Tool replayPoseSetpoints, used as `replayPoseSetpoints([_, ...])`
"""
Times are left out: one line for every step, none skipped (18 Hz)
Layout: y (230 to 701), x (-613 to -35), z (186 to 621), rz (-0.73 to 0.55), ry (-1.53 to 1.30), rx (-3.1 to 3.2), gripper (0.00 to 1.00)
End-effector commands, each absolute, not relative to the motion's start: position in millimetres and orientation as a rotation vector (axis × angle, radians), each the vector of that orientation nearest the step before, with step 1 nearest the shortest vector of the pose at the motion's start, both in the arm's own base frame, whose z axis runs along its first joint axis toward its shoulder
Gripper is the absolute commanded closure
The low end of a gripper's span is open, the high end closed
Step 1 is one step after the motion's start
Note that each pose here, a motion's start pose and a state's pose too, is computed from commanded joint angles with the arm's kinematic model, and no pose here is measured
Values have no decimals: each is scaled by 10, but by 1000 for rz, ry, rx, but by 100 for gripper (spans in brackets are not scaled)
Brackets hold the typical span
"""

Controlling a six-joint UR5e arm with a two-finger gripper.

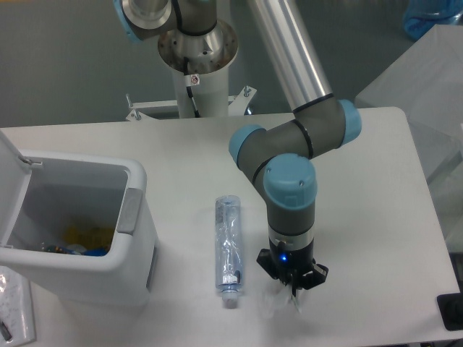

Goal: Place the trash in the trash can
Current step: 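Lift the tissue and carry it over the white trash bin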

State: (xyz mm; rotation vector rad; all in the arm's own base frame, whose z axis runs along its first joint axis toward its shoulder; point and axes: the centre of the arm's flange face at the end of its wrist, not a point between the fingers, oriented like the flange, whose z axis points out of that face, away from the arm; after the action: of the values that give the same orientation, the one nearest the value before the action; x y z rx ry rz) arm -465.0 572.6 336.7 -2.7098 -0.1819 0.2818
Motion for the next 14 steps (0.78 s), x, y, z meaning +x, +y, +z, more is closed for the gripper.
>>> replayPoseSetpoints([5727,-4596,3527,262,-184,-2671,100])
replayPoseSetpoints([5731,-4537,3678,234,-186,-2629,100])
replayPoseSetpoints([5740,-4454,3851,194,-192,-2581,100])
replayPoseSetpoints([5745,-4380,4006,148,-203,-2532,100])
replayPoseSetpoints([5753,-4294,4162,99,-214,-2483,100])
replayPoseSetpoints([5765,-4180,4345,33,-228,-2424,100])
replayPoseSetpoints([5765,-4095,4486,-1,-233,-2388,100])
replayPoseSetpoints([5780,-4018,4573,-38,-236,-2360,100])
replayPoseSetpoints([5800,-3922,4669,-69,-228,-2335,99])
replayPoseSetpoints([5830,-3807,4766,-101,-213,-2310,96])
replayPoseSetpoints([5824,-3753,4849,-122,-207,-2289,96])
replayPoseSetpoints([5807,-3695,4949,-138,-208,-2269,96])
replayPoseSetpoints([5777,-3626,5078,-148,-207,-2248,96])
replayPoseSetpoints([5795,-3496,5184,-163,-192,-2232,96])
